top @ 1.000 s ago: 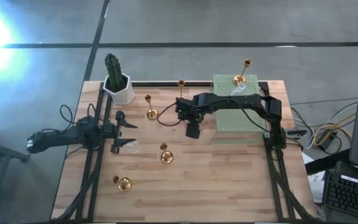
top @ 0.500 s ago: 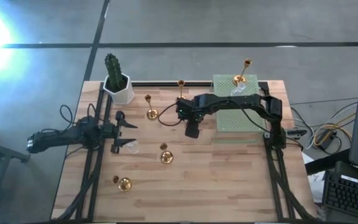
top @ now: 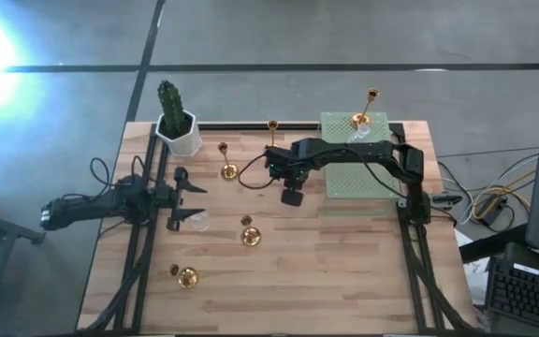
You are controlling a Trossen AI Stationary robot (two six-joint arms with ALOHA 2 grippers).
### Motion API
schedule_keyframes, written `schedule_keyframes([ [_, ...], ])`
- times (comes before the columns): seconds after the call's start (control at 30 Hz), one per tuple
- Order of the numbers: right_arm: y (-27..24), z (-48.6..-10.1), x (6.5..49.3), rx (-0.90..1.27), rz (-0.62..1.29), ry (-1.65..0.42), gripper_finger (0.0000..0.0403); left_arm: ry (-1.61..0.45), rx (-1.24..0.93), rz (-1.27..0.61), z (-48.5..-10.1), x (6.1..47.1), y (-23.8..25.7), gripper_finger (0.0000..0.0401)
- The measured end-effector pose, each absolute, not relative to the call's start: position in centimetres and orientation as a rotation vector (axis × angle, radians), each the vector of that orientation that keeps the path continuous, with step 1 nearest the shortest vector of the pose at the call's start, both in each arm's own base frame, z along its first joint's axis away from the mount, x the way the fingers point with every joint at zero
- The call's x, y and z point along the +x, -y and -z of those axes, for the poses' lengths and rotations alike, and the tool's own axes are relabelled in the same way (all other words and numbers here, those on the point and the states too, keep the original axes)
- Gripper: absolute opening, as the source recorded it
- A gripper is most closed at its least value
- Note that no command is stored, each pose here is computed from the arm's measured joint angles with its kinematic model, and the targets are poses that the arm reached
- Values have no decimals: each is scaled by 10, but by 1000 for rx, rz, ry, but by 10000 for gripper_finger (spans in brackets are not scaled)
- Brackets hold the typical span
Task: Pick & Place candle stick holders
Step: Put the pink glass candle holder on the shelf
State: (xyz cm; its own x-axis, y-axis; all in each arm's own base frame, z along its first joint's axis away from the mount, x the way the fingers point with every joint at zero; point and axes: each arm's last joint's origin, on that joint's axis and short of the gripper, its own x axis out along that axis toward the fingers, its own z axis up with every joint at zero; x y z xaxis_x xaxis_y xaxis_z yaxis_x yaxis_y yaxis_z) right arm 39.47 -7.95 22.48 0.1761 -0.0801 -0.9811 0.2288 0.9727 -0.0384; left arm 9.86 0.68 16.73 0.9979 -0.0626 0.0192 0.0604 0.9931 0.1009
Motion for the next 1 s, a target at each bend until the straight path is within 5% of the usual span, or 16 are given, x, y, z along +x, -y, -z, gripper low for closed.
schedule_keyframes([
  [0.6,70,-350,382,113,274,-1292,21,22,101,62,-167,99,-7,262],
  [1.0,57,-394,358,135,340,-1217,21,22,100,62,-167,99,-7,262],
])
